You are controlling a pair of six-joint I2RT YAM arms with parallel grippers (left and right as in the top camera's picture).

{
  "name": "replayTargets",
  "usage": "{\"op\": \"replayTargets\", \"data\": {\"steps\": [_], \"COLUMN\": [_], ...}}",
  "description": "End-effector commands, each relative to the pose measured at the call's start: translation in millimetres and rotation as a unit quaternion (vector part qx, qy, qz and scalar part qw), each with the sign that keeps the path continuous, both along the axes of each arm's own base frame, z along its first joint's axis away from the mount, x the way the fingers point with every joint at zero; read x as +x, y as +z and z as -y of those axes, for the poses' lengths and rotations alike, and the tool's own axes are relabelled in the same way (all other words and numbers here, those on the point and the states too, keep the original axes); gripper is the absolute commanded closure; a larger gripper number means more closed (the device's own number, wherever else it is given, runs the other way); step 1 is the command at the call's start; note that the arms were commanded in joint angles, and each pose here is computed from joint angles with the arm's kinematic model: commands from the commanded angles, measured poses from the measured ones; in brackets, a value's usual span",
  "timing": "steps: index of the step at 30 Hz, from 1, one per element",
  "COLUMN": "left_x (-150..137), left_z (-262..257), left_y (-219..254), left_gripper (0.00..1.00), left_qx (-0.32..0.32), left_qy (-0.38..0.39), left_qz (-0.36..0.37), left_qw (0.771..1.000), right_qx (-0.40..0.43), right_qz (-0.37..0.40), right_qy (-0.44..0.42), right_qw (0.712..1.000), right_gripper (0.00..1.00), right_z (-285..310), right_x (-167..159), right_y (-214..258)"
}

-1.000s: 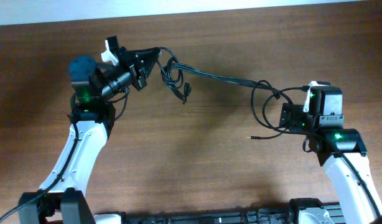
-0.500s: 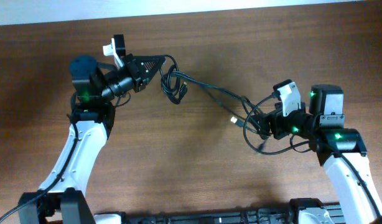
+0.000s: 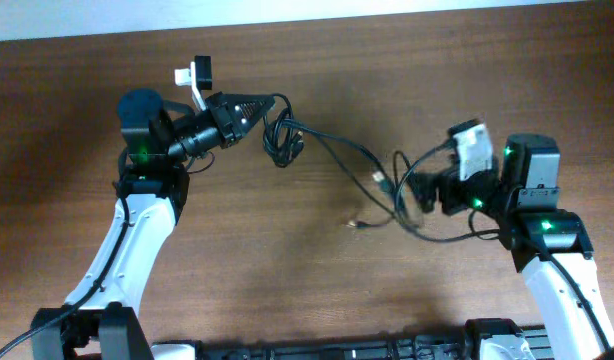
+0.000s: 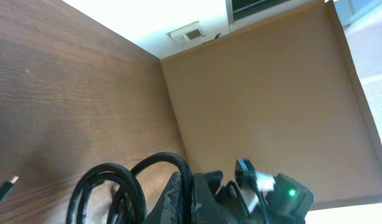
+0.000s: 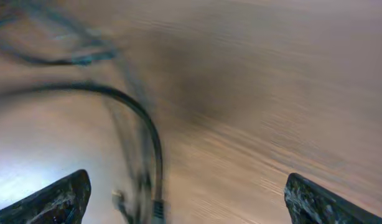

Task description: Untangle cables

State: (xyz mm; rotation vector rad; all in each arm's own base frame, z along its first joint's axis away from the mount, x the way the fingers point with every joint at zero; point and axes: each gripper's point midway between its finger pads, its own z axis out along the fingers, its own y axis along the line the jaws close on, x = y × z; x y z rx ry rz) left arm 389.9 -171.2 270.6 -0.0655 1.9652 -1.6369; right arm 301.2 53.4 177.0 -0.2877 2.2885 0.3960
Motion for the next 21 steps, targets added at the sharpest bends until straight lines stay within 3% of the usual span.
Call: {"op": "replayTargets", "data": {"steps": [1,3,6,9,11,13,21], "left_x": [-8.9,-10.1,-13.5,-19.1,-24.9,-31.5,-64.4], "left_z": [3.4,3.8,6.3,14.5,23.0,33.0,53.3], "left_y": [17.3,17.5,17.9,18.0,18.3,18.8,54.6], "left_gripper": [1.0,1.0,1.0,1.0,1.0,1.0,1.0], "left_qx": [0.001,0.001,0.003,0.017,0.022,0.022,0.005], "left_qy": [-0.025,-0.029,-0.039,-0.058,-0.075,-0.093,-0.196], "left_qz": [0.036,0.037,0.045,0.081,0.096,0.104,0.174], "left_qw": [0.999,0.999,0.998,0.995,0.992,0.99,0.965], "right_qx": [-0.084,-0.105,-0.09,-0.036,0.002,0.057,0.091], "right_qz": [-0.005,0.002,0.0,-0.008,0.002,0.021,0.029], "right_qy": [-0.249,-0.316,-0.303,-0.228,-0.106,0.005,0.046], "right_qw": [0.965,0.943,0.949,0.973,0.994,0.998,0.994], "right_gripper": [0.01,0.01,0.01,0.01,0.01,0.01,0.01], "right_z": [82.8,105.7,98.7,66.1,26.1,-12.1,-28.7], "right_x": [10.2,8.2,9.3,12.4,11.5,4.7,-12.9], "right_y": [-1.2,2.6,1.6,0.0,5.4,18.9,67.8]}}
